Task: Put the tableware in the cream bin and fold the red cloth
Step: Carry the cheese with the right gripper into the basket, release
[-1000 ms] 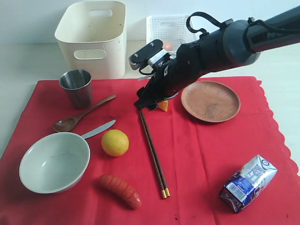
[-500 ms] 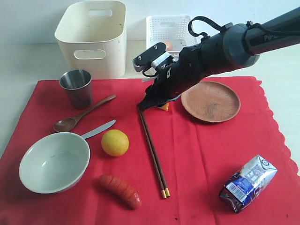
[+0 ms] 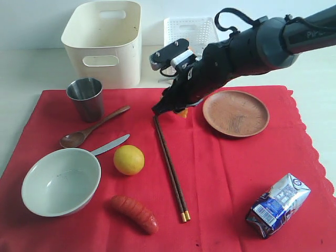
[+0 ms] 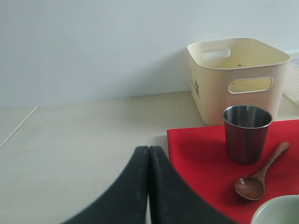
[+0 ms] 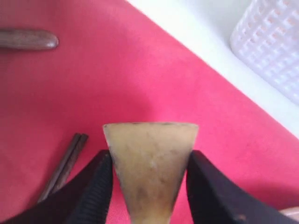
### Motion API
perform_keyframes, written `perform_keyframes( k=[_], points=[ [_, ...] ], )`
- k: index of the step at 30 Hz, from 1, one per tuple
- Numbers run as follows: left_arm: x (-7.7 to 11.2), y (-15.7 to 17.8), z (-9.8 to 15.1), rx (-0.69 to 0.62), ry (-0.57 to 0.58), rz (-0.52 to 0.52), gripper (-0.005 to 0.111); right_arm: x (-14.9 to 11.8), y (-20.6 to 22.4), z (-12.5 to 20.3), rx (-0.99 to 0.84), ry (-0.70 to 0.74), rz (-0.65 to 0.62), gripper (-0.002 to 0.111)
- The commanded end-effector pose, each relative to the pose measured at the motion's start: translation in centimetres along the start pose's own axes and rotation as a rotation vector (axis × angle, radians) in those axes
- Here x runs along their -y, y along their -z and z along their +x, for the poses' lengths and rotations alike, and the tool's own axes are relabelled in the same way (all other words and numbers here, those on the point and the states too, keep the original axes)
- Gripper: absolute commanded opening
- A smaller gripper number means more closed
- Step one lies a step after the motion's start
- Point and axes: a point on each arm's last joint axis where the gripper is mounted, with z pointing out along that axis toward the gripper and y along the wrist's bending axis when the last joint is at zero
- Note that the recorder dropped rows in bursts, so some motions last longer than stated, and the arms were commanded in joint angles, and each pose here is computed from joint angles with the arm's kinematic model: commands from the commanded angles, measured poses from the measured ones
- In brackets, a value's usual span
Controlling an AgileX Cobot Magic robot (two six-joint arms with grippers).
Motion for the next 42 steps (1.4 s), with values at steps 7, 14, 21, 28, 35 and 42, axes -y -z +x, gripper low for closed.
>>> perform_keyframes(
  k=[7, 14, 21, 28, 35, 42],
  points=[
    [0.0, 0.1, -0.1, 0.009, 0.004, 0.005, 0.001, 1.0, 5.7, -4.3, 0.281, -0.024, 0.048, 0.0],
    [0.0, 0.1, -0.1, 0.009, 0.004, 0.005, 0.001, 2.6, 6.2, -5.6, 0.453, -0.065, 0.099, 0.0],
    [0.0, 0.1, -0.1, 0.009, 0.004, 0.005, 0.001, 6.7, 6.1, -5.5, 0.581, -0.235, 0.16, 0.0],
    [0.0, 0.1, -0.1, 0.009, 0.004, 0.005, 0.001, 8.9, 3.9, -5.7, 0.605, -0.293, 0.188, 0.0],
    [0.0, 0.1, -0.1, 0.009, 0.004, 0.005, 0.001, 9.5, 0.5, -6.5, 0.605, -0.293, 0.188, 0.0],
    [0.0, 0.1, -0.1, 0.009, 0.004, 0.005, 0.001, 10.6, -1.9, -5.7, 0.583, -0.438, 0.218, 0.02]
  ],
)
